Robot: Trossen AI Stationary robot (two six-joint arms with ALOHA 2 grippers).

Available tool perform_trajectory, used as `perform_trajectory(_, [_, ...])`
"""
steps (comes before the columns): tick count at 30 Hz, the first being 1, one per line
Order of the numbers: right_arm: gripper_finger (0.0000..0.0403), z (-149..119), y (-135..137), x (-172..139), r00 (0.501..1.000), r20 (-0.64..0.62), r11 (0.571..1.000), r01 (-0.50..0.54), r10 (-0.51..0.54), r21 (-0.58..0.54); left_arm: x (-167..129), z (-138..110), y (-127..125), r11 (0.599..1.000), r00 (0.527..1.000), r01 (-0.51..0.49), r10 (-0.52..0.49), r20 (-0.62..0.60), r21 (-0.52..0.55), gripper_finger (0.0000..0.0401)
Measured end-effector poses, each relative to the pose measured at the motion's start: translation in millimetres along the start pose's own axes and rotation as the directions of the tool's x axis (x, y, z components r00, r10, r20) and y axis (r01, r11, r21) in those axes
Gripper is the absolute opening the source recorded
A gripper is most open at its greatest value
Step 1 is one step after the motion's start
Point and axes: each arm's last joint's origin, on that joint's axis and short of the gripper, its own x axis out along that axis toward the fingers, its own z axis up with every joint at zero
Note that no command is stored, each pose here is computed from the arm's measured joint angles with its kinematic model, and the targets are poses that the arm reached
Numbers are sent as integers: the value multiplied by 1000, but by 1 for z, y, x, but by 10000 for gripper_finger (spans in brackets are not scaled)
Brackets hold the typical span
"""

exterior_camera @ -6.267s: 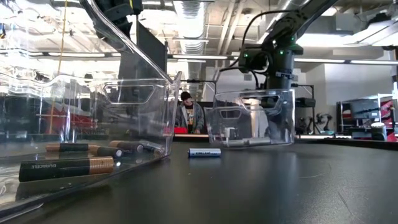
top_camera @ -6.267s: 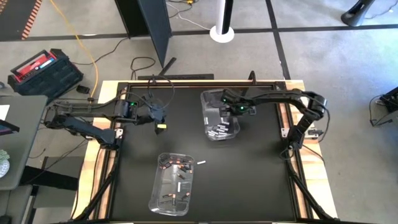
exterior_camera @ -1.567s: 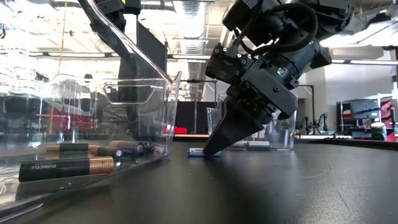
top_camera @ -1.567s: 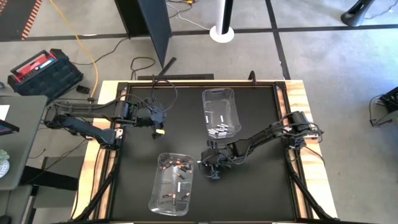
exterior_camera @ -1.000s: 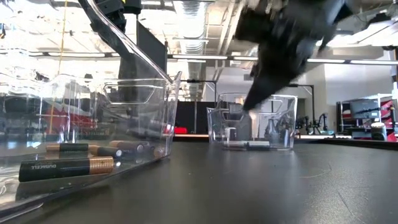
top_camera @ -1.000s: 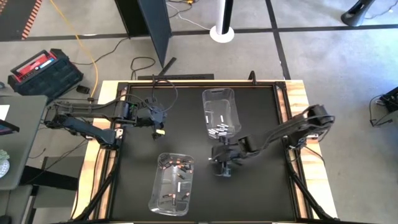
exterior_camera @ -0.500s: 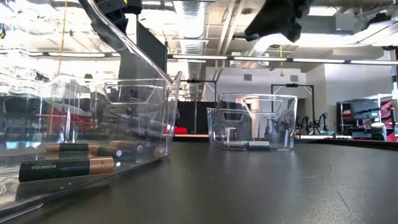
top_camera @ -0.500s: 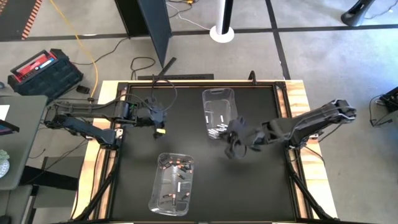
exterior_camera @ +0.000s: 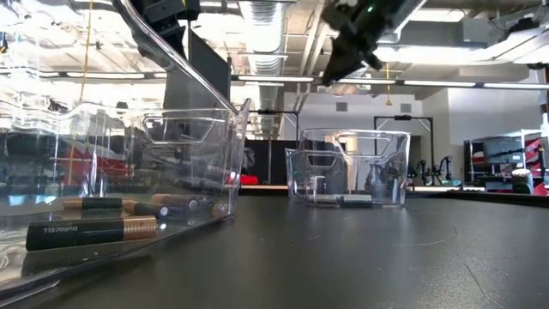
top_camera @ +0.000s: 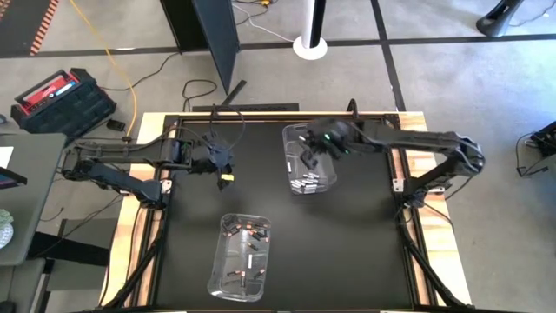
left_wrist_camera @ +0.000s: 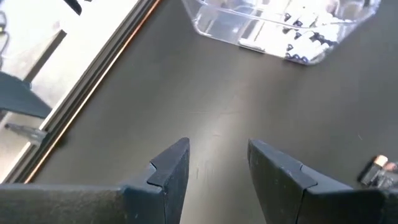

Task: Sort batteries
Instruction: Put the white battery into the top transparent bin

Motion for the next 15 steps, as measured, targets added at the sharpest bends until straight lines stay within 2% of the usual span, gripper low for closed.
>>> perform_trajectory(6, [29,12,-26,45,977,-212,997,-10,-8,-82,3,2,8,995,999,-37,37,-4,-92,157])
perform_trajectory(15, [30,-18,-52,114,864,-504,987,-70,-13,-146,6,3,15,982,998,-68,68,-6,-178,157])
